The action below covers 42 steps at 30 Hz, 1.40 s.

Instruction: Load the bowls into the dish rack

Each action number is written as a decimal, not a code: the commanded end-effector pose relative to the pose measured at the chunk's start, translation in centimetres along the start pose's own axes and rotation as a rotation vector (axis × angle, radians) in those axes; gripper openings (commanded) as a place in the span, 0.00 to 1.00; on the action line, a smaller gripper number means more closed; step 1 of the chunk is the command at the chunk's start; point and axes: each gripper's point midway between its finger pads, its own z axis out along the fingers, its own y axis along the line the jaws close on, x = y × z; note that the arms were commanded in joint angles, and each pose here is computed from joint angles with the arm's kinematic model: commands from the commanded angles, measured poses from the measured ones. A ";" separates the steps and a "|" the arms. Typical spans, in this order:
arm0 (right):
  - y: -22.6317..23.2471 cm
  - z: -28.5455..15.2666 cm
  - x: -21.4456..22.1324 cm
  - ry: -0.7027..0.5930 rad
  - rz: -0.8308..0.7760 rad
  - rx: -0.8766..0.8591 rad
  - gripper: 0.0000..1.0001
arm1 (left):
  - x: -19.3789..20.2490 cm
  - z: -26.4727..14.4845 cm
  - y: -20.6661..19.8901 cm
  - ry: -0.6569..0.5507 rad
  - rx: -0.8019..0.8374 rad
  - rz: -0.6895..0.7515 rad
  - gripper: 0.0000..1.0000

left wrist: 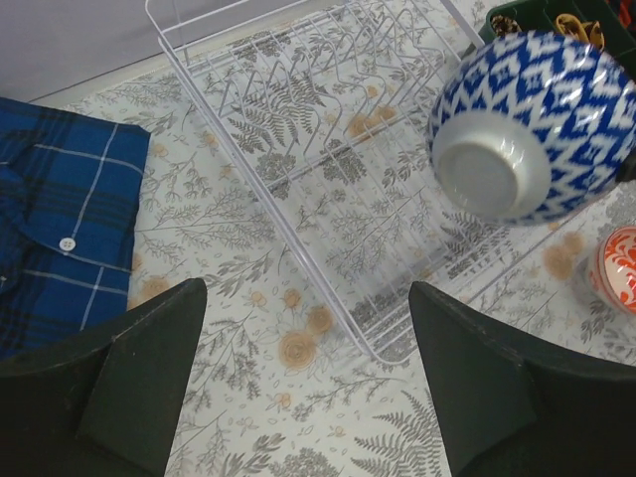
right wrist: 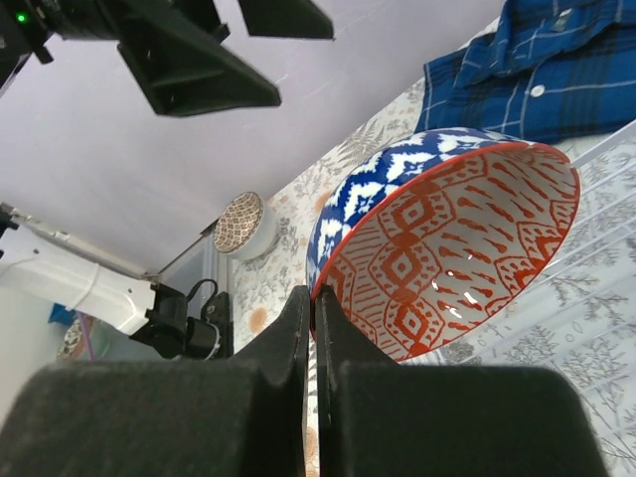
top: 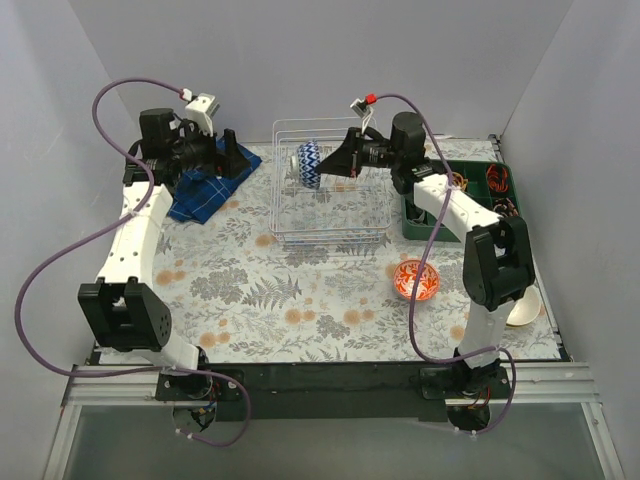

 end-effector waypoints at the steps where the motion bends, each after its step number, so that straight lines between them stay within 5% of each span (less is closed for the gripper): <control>1: 0.9 -0.1 -1.4 -0.038 -0.082 -0.105 0.01 | -3.6 1.4 0.2 -0.086 -0.012 -0.091 0.81; 9: -5.2 -1.4 0.3 -0.019 -0.006 -0.040 0.01 | -5.5 3.7 1.5 -0.110 -0.033 -0.119 0.81; 15: -7.4 -1.6 2.7 -0.001 0.078 -0.028 0.01 | -6.7 5.9 -0.6 -0.104 -0.028 -0.002 0.82; 23: -10.4 -2.1 5.1 -0.010 0.176 0.033 0.01 | -5.5 9.3 -6.5 -0.053 0.023 0.117 0.81; 42: -16.0 -3.2 8.1 -0.011 0.295 0.162 0.01 | -1.1 12.3 -6.2 0.057 0.042 0.117 0.80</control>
